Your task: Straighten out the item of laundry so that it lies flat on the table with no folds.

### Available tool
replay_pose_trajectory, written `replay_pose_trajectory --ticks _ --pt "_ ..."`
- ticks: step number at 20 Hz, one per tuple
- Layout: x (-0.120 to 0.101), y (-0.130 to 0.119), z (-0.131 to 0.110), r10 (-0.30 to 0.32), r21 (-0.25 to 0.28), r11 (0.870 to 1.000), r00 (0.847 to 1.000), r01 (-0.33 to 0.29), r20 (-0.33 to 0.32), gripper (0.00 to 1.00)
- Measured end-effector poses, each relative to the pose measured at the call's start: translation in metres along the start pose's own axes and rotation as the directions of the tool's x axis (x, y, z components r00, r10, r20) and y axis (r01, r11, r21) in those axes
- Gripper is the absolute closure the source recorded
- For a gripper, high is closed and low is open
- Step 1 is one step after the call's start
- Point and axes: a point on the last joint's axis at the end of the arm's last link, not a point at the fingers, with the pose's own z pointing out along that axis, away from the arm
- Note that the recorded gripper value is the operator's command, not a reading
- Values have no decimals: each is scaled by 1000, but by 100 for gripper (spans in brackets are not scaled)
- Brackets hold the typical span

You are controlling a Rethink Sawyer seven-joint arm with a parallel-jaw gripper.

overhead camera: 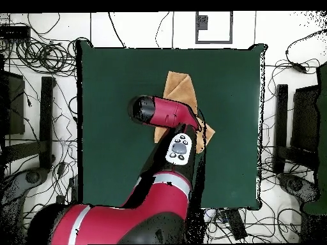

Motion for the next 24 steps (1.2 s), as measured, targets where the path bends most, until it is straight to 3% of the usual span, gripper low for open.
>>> replay_pose_trajectory --ticks 24 --pt "2 4 -7 -3 -13 1000 1000 3 -1 100"
